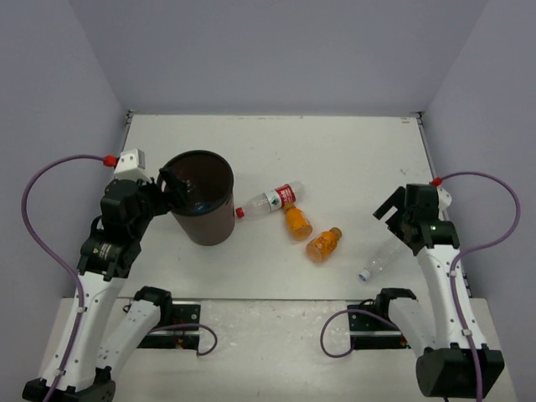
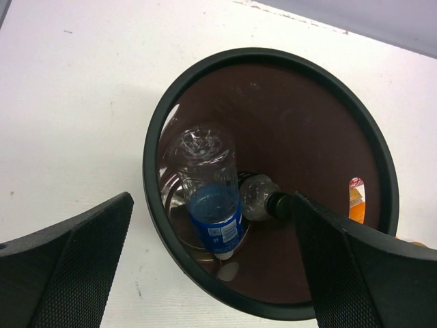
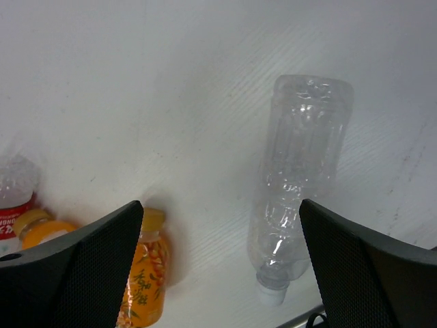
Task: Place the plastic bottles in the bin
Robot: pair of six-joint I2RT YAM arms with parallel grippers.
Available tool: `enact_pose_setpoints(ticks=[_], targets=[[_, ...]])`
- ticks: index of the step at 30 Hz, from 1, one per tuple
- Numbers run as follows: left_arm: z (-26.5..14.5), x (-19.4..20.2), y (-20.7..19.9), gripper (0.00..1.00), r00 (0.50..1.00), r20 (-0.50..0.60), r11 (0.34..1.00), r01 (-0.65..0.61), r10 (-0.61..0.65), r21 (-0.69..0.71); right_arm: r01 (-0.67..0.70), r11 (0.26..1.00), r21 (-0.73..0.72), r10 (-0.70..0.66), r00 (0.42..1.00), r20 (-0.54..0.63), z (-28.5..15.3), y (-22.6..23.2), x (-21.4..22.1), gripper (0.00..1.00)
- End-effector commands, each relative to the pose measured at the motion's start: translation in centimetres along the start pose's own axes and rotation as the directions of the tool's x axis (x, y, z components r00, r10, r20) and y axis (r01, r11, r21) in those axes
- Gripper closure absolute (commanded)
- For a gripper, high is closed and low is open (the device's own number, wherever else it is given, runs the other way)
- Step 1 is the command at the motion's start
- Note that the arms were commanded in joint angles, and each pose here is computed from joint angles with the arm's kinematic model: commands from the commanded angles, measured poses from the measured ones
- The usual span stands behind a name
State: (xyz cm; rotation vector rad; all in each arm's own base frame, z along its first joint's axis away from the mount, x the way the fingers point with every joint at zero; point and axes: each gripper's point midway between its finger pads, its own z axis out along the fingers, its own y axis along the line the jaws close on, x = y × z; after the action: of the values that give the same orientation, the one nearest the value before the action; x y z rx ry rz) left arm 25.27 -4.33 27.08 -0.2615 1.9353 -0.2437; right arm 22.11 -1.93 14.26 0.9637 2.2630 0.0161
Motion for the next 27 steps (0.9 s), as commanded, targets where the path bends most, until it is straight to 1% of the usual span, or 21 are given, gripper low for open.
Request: enact_pose_setpoints(ticks=[1, 5, 8, 13, 18, 23, 25, 27], targets=[[0.4, -0.6, -0.9, 0.0, 1.0, 0.022, 0.997, -0.015, 0.014, 0.069, -0.101, 0.991, 0.088, 0.103, 0.994, -0.023, 1.3, -2.4, 1.0, 0.01], [0.6, -0.4, -0.9, 0.0, 1.0, 0.013, 0.997, -0.017, 0.016, 0.07, -0.148, 0.977, 0.155, 0.16, 0.984, -0.073, 3.1, -4.1, 2.3, 0.01], [0.6, -0.4, -1.0, 0.0, 1.0, 0.011, 0.997, -0.017, 0.016, 0.072, -0.173, 0.972, 0.16, 0.19, 0.977, -0.1, 4.2, -4.8, 3.3, 0.01], [0.6, -0.4, -0.8, 0.0, 1.0, 0.013, 0.998, -0.018, 0.018, 0.062, -0.174, 0.974, 0.149, 0.198, 0.966, -0.167, 6.0, -4.7, 4.4, 0.01], [0.6, -0.5, -0.5, 0.0, 1.0, 0.018, 0.999, -0.017, 0.016, 0.05, -0.171, 0.962, 0.212, 0.222, 0.945, -0.242, 7.9, -5.3, 6.2, 0.01], [0.7, -0.4, -0.4, 0.0, 1.0, 0.017, 0.999, -0.016, 0.015, 0.043, -0.197, 0.955, 0.223, 0.246, 0.944, -0.219, 8.6, -5.4, 6.0, 0.01], [0.7, -0.5, -0.4, 0.0, 1.0, 0.017, 0.999, -0.017, 0.016, 0.041, -0.191, 0.958, 0.214, 0.238, 0.946, -0.22, 8.6, -5.3, 6.0, 0.05], [0.7, -0.5, -0.3, 0.0, 1.0, 0.019, 0.999, -0.017, 0.016, 0.036, -0.18, 0.962, 0.204, 0.225, 0.948, -0.227, 8.6, -5.2, 6.0, 0.12]])
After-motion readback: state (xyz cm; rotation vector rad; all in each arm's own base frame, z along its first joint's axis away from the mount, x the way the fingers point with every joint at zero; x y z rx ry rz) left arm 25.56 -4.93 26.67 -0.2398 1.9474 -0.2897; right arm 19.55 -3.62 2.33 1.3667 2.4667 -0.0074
